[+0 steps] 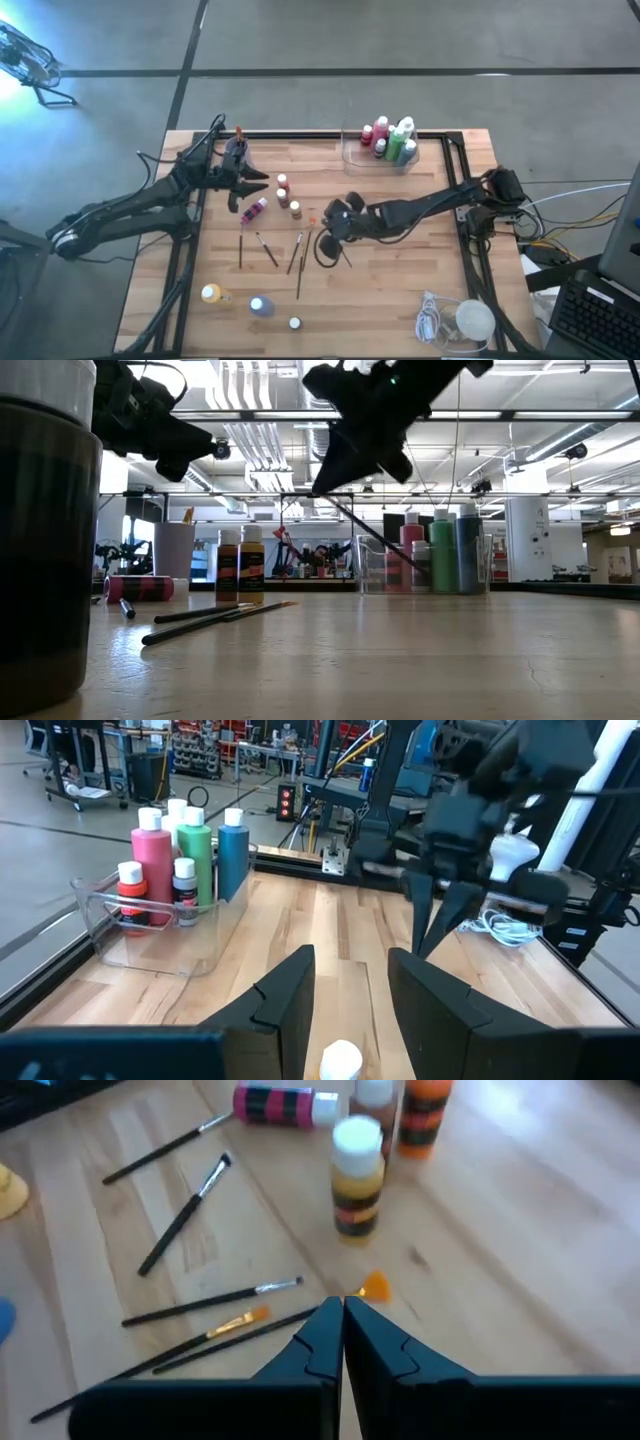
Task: Pick & Place Paint Supplies
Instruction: Put the gold paint brush into the violet cup
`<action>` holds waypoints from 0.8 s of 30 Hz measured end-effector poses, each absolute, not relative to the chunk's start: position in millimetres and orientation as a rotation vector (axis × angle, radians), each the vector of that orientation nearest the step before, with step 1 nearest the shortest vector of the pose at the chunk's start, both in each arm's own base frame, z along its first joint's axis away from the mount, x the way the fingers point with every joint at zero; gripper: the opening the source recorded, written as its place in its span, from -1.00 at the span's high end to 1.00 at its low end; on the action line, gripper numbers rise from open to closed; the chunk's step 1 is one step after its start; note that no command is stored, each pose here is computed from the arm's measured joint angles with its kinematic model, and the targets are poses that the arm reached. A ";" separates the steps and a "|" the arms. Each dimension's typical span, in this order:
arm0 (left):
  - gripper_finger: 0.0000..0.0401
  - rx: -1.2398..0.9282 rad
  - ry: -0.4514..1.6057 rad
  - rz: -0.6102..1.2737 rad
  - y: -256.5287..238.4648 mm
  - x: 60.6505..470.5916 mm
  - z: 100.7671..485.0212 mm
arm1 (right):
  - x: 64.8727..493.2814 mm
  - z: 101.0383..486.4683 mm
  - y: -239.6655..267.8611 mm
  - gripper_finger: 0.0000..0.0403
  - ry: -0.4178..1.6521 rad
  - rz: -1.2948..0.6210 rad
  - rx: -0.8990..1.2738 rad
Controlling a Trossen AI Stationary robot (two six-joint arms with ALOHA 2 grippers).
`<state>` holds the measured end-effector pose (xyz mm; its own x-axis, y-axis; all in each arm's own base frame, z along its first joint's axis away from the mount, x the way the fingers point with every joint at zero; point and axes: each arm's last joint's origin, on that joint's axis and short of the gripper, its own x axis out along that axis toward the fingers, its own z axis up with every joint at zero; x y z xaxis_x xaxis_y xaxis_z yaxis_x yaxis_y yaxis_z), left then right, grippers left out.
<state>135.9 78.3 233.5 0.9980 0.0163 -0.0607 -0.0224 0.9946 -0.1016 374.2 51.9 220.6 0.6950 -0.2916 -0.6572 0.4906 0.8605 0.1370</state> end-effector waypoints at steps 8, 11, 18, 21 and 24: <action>0.32 -0.087 0.032 0.000 76.2 137.5 236.5 | 380.8 261.7 58.9 0.96 0.533 -0.486 0.151; 0.32 -0.072 0.011 -0.020 73.7 139.1 238.9 | 385.6 276.2 62.4 0.96 0.500 -0.461 0.102; 0.32 -0.032 -0.027 -0.092 64.0 144.7 243.0 | 393.4 303.0 68.9 0.96 0.404 -0.408 0.004; 0.32 -0.006 -0.035 -0.142 58.0 150.4 242.6 | 395.7 313.2 73.7 0.96 0.354 -0.380 -0.042; 0.32 0.020 -0.054 -0.195 51.9 157.9 242.4 | 397.6 319.9 77.1 0.96 0.300 -0.355 -0.081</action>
<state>157.9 51.9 242.4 0.9796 -0.1942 0.0519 0.1932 0.9808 0.0252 397.6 77.1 319.9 0.8939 -0.3542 -0.2748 0.3305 0.9348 -0.1300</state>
